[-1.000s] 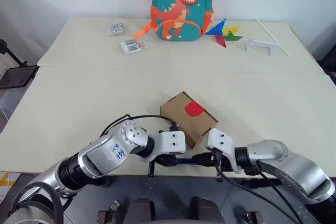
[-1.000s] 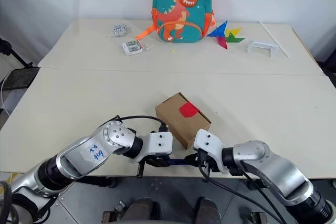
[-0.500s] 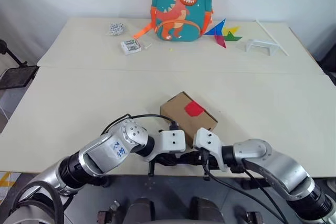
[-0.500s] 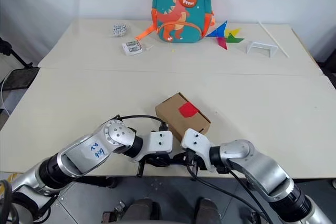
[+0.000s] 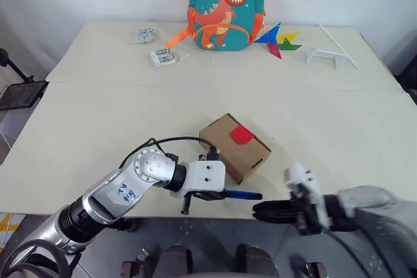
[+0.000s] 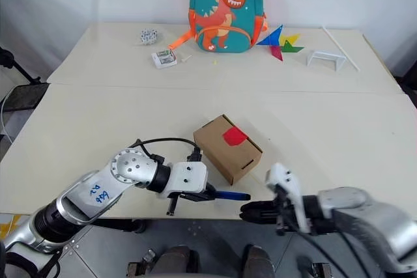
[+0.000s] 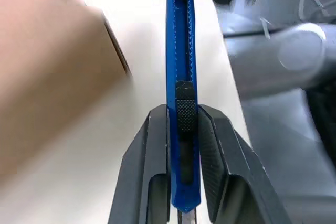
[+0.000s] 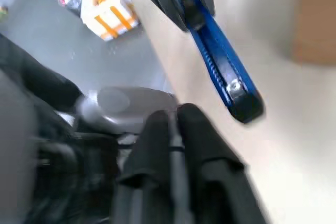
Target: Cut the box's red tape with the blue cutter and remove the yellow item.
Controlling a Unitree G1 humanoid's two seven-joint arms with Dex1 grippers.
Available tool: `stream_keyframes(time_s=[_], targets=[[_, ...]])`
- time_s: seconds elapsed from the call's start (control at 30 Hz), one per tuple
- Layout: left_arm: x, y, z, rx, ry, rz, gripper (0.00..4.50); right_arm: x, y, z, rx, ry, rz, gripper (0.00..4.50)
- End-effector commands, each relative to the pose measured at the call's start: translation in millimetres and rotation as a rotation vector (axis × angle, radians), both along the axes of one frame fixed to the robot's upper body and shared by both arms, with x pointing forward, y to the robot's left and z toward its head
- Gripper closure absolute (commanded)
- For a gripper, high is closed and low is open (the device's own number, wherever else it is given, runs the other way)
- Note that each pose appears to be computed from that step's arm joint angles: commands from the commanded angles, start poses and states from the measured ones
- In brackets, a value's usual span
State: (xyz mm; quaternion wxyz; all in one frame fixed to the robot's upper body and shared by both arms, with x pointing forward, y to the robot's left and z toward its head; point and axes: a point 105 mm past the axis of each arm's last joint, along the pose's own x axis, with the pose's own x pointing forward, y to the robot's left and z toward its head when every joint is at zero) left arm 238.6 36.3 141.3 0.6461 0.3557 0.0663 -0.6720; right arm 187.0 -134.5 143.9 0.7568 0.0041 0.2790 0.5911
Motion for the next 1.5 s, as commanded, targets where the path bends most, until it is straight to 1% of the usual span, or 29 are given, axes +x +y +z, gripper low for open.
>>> stream_keyframes(time_s=[0.03,0.1,0.17,0.27,0.33,0.43,0.5,0.53,0.6,0.67,0.7,0.77,0.97,1.07,1.5], targets=[[-4,-7,28,-0.116,-0.136,-0.085,4.09,-15,1,40,0.090,0.077,-0.004,2.47],[-2,-8,35,-0.121,-0.201,-0.109,4.09,-9,0,65,0.138,0.096,-0.069,1.78],[0,-8,40,-0.119,-0.235,-0.124,4.09,4,-2,88,0.161,0.085,-0.138,1.03],[1,-9,44,-0.122,-0.257,-0.136,4.09,15,-4,102,0.144,0.054,-0.168,0.04],[3,-11,46,-0.116,-0.264,-0.143,4.09,14,-2,110,0.150,0.064,-0.111,0.04],[6,-15,47,-0.108,-0.269,-0.158,4.09,27,7,119,0.136,0.036,-0.096,0.04],[8,-16,47,-0.105,-0.268,-0.159,4.09,31,13,122,0.141,0.036,-0.076,0.04],[10,-19,47,-0.108,-0.271,-0.162,4.09,32,13,114,0.083,0.065,-0.087,0.04],[12,-24,49,-0.116,-0.280,-0.166,4.09,45,11,89,0.002,0.111,-0.195,0.04],[13,-25,48,-0.111,-0.281,-0.166,4.09,56,7,73,-0.034,0.132,-0.286,0.04],[13,-24,46,-0.094,-0.287,-0.169,4.09,55,7,71,-0.037,0.143,-0.285,0.04],[15,-22,44,-0.078,-0.295,-0.165,4.09,54,8,69,-0.042,0.154,-0.280,0.04],[19,-23,47,-0.091,-0.305,-0.147,4.09,60,8,59,-0.040,0.181,-0.320,0.04],[21,-23,47,-0.091,-0.301,-0.132,4.09,60,12,53,-0.034,0.196,-0.317,0.04],[23,-21,47,-0.080,-0.296,-0.105,4.09,64,25,47,-0.011,0.215,-0.310,0.04]])
